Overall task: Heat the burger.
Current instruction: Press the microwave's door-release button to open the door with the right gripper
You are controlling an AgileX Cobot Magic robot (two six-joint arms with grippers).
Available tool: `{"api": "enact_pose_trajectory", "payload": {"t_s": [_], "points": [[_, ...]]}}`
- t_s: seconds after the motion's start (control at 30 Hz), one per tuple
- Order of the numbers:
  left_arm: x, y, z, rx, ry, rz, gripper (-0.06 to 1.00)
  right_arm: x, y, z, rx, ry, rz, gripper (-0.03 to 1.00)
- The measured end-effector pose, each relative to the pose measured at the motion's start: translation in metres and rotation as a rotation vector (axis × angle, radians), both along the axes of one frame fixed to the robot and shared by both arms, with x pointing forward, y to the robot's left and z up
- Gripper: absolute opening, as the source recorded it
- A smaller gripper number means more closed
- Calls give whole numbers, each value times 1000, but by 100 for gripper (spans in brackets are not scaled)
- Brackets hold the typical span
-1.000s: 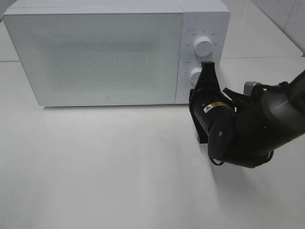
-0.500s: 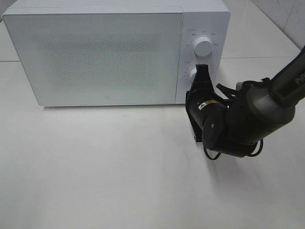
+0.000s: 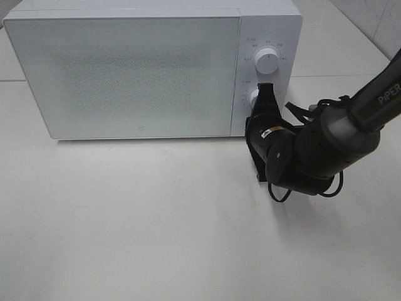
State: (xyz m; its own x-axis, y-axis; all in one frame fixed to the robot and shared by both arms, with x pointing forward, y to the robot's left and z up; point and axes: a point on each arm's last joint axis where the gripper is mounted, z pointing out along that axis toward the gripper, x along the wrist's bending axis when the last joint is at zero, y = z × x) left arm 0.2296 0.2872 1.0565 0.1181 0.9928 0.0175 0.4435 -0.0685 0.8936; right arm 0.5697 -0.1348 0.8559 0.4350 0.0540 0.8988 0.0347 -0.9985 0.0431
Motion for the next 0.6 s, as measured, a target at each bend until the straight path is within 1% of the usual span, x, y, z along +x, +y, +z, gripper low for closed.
{"api": "enact_pose_trajectory", "payload": {"t_s": [0.13, 0.6], "points": [[0, 0, 0, 0, 0, 0, 97, 2, 1, -6, -1, 14, -9, 1], [0, 0, 0, 0, 0, 0, 97, 4, -5, -8, 9, 3, -81, 1]]}}
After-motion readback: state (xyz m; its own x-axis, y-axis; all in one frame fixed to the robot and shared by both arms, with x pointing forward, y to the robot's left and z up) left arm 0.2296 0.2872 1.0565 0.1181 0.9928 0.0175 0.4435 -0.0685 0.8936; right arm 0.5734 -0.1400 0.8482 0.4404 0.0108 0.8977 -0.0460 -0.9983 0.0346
